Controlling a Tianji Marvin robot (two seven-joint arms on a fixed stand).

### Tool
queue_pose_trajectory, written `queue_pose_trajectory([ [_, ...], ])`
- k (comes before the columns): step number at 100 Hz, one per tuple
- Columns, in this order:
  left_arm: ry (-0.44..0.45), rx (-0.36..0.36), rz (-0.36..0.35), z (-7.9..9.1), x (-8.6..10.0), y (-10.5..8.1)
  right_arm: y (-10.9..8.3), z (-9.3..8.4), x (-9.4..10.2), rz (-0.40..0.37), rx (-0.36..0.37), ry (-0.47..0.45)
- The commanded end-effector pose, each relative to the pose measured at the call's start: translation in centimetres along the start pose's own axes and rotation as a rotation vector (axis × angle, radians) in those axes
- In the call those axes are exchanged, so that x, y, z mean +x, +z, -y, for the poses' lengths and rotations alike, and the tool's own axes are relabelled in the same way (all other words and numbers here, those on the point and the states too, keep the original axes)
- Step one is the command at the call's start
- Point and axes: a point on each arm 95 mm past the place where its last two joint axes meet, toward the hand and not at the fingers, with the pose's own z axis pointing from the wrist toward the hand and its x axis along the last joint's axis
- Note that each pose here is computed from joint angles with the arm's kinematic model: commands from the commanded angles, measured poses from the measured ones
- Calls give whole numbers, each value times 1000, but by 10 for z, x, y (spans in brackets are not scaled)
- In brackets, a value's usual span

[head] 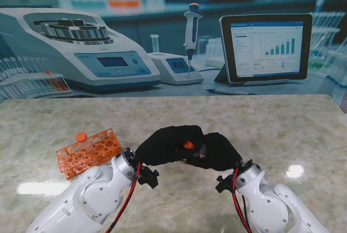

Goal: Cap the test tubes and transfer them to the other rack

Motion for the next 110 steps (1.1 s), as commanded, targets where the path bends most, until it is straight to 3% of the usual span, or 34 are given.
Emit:
queue_pose_trajectory([
  [1,13,4,-7,5,2,3,0,4,1,3,5,4],
  [110,66,-4,-50,27,17,3,2,7,-1,15,12,-10],
])
